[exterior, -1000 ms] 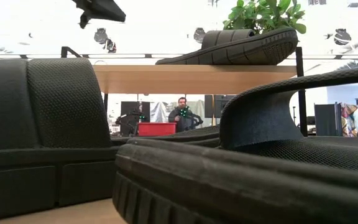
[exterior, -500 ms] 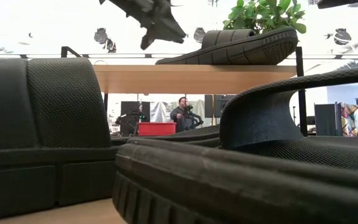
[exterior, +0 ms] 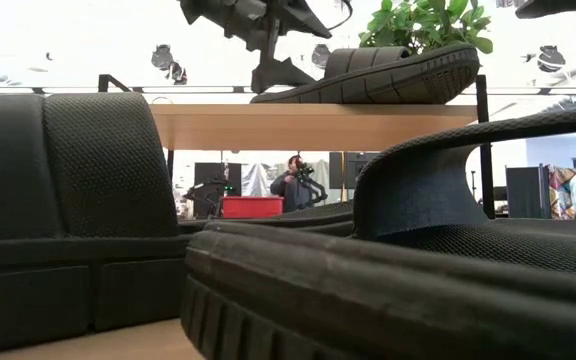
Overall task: Pick and place slides into the shelf
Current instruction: Put the black slide on the shelf
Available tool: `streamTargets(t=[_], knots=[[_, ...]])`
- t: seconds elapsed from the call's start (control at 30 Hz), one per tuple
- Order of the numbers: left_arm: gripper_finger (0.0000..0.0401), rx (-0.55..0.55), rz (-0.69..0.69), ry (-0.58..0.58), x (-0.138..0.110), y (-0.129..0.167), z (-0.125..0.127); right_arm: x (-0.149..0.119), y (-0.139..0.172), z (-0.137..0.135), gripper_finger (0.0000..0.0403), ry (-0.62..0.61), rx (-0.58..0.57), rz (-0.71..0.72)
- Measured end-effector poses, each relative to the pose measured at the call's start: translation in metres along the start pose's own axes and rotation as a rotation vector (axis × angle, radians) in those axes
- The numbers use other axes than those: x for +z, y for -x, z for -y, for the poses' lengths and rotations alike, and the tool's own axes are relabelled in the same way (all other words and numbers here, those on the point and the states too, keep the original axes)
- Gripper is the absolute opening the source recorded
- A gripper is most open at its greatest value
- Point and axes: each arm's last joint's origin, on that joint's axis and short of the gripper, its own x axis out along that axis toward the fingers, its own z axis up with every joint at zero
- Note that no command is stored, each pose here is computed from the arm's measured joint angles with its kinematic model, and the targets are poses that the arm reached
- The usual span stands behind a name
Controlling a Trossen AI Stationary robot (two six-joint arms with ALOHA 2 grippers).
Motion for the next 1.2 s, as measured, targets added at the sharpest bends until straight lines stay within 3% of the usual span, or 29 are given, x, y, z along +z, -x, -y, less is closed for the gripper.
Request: streamTargets(t=[0.5, 0.77, 1.2], knots=[[0.037, -0.03, -0.013, -0.011, -0.011, -0.028, 0.018, 0.011, -0.028, -0.019, 0.0, 0.133, -0.008, 0.031], [0.0367, -0.056, 0.012, -0.017, -0.011, -0.039, 0.016, 0.019, -0.044, -0.019, 0.0, 0.109, 0.027, -0.001], [0.0285, -0.083, 0.041, -0.041, -0.009, -0.041, 0.023, 0.019, -0.052, -0.015, 0.0, 0.094, 0.027, -0.034]])
